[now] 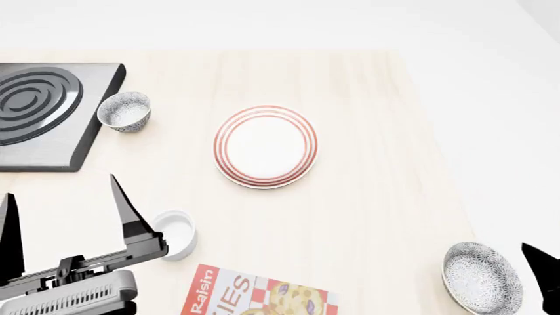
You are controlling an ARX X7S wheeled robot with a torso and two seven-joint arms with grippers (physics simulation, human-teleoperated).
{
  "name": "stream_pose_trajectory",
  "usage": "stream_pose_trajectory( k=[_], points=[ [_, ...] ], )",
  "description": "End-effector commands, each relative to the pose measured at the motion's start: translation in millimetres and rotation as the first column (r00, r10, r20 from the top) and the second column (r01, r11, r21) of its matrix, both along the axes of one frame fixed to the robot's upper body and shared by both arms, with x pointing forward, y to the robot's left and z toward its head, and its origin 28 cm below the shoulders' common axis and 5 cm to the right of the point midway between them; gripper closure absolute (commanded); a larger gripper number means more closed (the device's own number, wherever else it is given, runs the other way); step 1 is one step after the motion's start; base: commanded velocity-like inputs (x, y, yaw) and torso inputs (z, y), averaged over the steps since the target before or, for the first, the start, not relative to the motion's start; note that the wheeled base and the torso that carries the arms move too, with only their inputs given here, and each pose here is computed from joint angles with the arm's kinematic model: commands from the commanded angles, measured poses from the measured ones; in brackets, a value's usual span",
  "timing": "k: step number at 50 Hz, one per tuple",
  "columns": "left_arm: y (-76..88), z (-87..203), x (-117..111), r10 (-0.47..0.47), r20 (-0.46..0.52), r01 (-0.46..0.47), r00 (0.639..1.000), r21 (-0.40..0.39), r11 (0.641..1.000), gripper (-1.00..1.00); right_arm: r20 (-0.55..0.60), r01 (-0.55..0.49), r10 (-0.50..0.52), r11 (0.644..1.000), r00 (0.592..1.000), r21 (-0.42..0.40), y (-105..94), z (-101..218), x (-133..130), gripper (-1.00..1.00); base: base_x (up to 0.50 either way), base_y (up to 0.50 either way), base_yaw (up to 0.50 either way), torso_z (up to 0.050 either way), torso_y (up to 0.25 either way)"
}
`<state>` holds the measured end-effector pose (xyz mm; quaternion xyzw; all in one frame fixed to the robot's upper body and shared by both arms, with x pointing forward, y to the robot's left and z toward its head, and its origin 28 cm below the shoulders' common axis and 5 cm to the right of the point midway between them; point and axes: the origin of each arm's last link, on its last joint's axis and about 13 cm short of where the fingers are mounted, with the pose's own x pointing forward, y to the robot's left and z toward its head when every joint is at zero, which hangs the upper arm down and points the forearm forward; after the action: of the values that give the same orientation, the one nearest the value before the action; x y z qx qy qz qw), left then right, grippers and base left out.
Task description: Pick the akita bowl next to the cookies box and place it on the plate.
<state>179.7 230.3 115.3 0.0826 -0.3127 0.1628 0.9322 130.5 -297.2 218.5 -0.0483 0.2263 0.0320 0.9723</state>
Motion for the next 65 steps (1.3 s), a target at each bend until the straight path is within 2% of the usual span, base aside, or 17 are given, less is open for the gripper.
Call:
stream_pose_trajectory(
  k=[1,40,65],
  points=[
    [0.5,2.1,-1.1,0.005,0.007,-0.006,1.0,0.01,1.0,-1.0,0.011,0.016,-0.016,1.0,1.0,0.003,-5.5,-8.6,-3.8,-1.0,0.0,0.0,0.0,0.0,0.0],
    [-0.8,0.4,-0.7,0.008,-0.006,-0.007,1.0,0.019,1.0,-1.0,-0.049,-0.009,0.009,1.0,0.999,-0.001,-4.8,-38.6,-0.8,-1.0,0.0,0.0,0.0,0.0,0.0],
    [-2.7,-3.6,0.8,0.0,-0.017,0.001,1.0,0.024,1.0,-1.0,-0.059,-0.013,0.015,0.999,0.998,0.038,-3.1,-51.3,1.9,-1.0,0.0,0.0,0.0,0.0,0.0]
  ],
)
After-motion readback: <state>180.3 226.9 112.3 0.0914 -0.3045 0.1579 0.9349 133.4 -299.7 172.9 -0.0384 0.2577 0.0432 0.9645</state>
